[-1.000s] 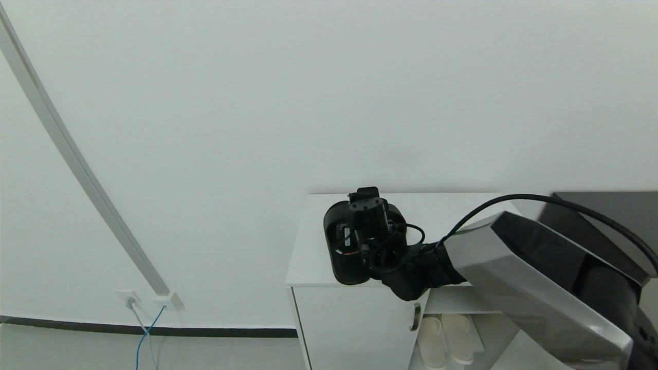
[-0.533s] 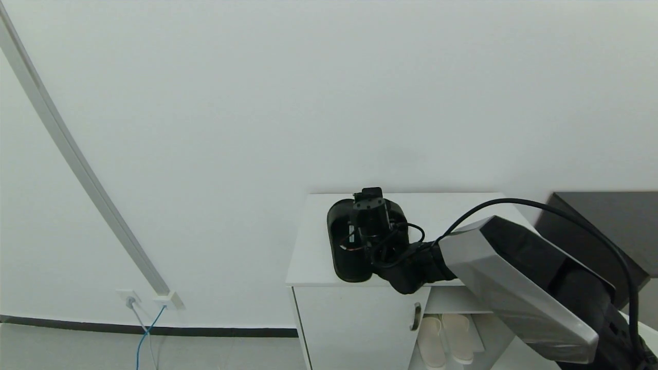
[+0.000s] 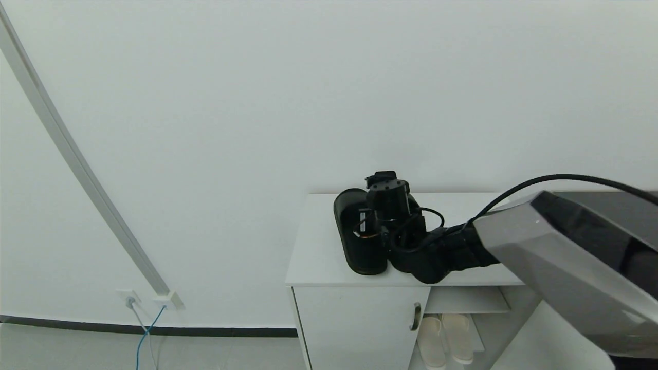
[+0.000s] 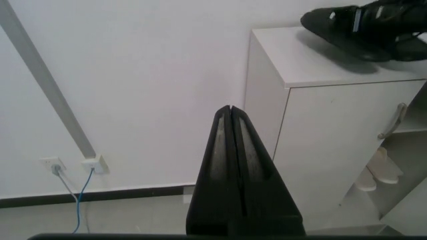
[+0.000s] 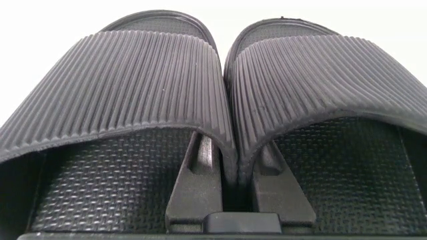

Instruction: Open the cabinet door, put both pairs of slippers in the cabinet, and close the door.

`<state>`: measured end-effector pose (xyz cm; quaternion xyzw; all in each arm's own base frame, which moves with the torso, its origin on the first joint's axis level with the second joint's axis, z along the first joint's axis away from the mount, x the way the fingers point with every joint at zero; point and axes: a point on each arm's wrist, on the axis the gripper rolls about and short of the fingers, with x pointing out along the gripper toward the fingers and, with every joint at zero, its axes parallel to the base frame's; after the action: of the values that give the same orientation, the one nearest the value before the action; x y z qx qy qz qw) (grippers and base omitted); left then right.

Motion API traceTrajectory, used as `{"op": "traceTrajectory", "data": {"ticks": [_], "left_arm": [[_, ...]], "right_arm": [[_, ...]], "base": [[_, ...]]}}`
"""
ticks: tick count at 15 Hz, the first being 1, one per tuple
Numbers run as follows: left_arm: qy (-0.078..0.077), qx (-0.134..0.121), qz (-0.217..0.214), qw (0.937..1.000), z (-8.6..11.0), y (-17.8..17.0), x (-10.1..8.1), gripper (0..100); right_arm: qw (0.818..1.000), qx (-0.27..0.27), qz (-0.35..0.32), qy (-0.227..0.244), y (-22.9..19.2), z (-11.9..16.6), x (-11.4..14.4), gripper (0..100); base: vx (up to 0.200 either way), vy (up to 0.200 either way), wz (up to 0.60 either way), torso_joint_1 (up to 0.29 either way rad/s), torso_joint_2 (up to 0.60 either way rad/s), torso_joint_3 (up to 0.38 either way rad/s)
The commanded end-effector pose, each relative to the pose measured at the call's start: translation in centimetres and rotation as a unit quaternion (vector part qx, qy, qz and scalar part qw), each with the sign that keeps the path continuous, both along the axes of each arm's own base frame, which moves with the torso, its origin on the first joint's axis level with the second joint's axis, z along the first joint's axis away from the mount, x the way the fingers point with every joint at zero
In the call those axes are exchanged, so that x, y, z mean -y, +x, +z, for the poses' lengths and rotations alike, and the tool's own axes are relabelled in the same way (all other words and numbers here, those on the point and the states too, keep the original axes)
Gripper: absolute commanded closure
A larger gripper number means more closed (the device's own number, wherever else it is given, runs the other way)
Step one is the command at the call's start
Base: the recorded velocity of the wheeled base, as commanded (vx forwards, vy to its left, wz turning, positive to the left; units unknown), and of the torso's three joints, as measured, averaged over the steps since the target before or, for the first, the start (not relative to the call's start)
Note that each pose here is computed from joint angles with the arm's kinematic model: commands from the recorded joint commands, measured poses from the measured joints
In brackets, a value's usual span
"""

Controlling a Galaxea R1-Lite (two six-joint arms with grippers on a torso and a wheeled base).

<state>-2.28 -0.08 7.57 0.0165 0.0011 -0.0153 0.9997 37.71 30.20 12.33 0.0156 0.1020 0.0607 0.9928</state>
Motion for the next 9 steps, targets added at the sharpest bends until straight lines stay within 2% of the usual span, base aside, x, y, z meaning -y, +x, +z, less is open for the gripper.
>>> {"op": "traceTrajectory", "data": {"ticks": [1,5,9], "left_arm": [[0.0,0.0,0.0,1.0,0.0,0.0,0.0,100],[0.0,0.001,0.0,1.0,0.0,0.0,0.0,100],[0.0,0.0,0.0,1.0,0.0,0.0,0.0,100]], "right_arm": [[0.997,0.022,0.07,0.017,-7.7,8.0,4.9,100],[0.985,0.045,0.167,0.012,-15.3,10.2,9.4,100],[0.972,0.036,0.231,0.01,-19.2,9.6,12.3,100]], "base": [[0.0,0.0,0.0,0.0,0.0,0.0],[0.0,0.0,0.0,0.0,0.0,0.0],[0.0,0.0,0.0,0.0,0.0,0.0]]}}
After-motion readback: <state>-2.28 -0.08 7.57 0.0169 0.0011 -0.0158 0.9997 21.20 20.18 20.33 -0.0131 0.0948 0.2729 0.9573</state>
